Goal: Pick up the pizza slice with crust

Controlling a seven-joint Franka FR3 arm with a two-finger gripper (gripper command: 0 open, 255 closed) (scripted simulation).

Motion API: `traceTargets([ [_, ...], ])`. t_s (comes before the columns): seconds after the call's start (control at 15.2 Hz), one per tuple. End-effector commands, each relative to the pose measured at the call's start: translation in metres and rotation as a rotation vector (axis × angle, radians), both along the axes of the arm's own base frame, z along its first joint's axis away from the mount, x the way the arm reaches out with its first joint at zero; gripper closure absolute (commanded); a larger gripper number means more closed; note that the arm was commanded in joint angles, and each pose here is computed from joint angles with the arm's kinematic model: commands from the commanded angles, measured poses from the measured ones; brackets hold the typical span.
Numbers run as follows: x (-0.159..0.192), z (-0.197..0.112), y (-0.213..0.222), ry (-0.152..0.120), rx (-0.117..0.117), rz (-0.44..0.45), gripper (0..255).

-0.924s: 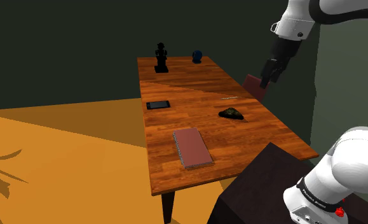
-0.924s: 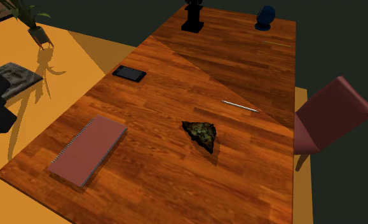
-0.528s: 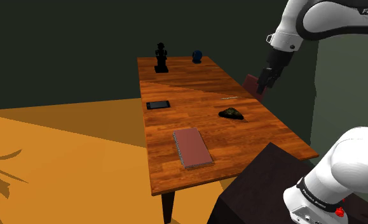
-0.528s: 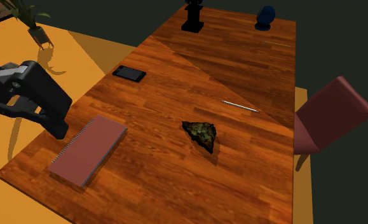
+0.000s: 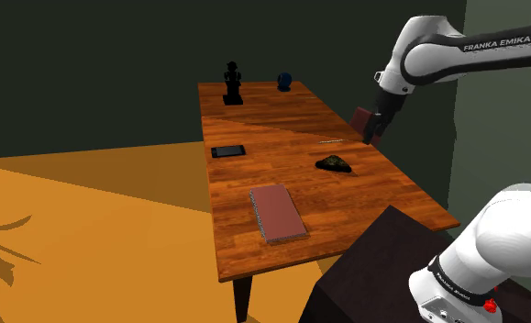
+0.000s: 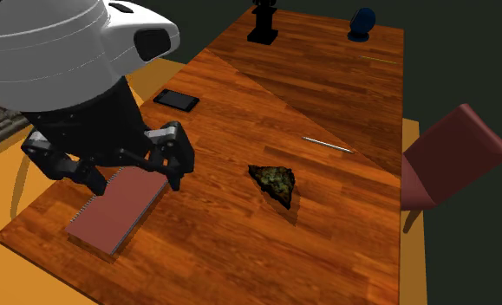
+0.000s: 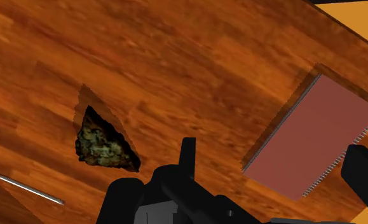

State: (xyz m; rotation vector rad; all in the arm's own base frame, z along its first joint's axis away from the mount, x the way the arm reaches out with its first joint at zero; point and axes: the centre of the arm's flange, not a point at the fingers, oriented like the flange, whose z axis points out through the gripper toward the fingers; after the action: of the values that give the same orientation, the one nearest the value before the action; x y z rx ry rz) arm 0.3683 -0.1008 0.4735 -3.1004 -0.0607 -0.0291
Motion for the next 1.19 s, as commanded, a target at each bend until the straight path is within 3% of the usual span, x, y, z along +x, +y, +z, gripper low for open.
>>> traceTargets([
  [0.0,0.010,-0.021,-0.018,-0.004,0.000,0.007,0],
  [1.12,0.088,-0.184,-0.153,-0.023,0.012,0.058,0],
])
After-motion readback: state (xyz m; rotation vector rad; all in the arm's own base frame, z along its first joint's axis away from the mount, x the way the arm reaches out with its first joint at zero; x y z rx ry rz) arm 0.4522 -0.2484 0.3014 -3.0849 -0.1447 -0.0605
